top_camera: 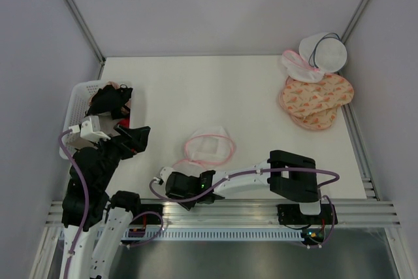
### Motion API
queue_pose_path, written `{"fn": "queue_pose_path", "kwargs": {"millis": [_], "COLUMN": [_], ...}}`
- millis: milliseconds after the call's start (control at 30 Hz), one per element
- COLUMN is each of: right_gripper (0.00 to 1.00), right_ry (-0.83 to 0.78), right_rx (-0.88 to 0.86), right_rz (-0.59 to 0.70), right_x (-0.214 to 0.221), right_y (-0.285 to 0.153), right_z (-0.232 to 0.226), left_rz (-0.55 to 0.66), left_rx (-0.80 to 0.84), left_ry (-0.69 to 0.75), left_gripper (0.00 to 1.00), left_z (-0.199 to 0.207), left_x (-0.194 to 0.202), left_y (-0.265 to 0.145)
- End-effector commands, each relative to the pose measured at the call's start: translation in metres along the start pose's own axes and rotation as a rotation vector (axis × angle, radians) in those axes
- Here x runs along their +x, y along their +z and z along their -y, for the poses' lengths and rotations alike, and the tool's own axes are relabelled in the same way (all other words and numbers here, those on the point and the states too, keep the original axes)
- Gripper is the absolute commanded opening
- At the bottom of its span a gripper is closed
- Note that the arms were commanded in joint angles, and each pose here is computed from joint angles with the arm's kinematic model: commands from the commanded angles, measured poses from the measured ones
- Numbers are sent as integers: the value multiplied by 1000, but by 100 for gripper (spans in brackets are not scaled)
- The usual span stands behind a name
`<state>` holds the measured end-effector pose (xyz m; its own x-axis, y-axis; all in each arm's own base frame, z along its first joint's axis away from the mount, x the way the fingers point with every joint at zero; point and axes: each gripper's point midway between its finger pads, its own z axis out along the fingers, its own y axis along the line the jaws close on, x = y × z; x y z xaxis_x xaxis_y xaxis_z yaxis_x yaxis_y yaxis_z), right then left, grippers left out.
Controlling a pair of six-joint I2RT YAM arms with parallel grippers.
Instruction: Unzip the laundry bag and remove the bra
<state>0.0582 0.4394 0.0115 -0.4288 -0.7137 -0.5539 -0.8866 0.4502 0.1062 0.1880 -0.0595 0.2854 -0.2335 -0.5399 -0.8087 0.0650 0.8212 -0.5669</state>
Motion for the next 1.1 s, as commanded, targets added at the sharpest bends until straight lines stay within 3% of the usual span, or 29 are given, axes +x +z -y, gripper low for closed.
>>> {"fn": "queue_pose_path", "kwargs": {"millis": [0, 467, 667, 767, 867, 900, 1067], "right_gripper": [36, 36, 36, 32, 13, 2, 0], "right_ry": [29, 120, 137, 141, 143, 144, 152], "right_rx": [130, 186, 165, 166, 163, 165, 142], "right_rz": [69, 31, 33, 27, 21, 20, 54], "right_x": [-28, -26, -24, -22, -19, -18, -31], "right_y": [0, 14, 14, 14, 14, 14, -4], "right_z": [44, 114, 117, 118, 117, 117, 112], "left_rz": [21, 3, 1, 3, 5, 7, 9], "left_rx": [-5, -6, -8, -6, -9, -11, -8], "left_ry": [27, 22, 27, 25, 27, 27, 27], "left_gripper": [100, 100, 100, 100, 100, 100, 100], "left_z": [-1, -3, -3, -3, -3, -4, -3], "left_x": [-5, 1, 1, 0, 0, 0, 0], "left_y": [-1, 2, 1, 1, 1, 0, 0]}}
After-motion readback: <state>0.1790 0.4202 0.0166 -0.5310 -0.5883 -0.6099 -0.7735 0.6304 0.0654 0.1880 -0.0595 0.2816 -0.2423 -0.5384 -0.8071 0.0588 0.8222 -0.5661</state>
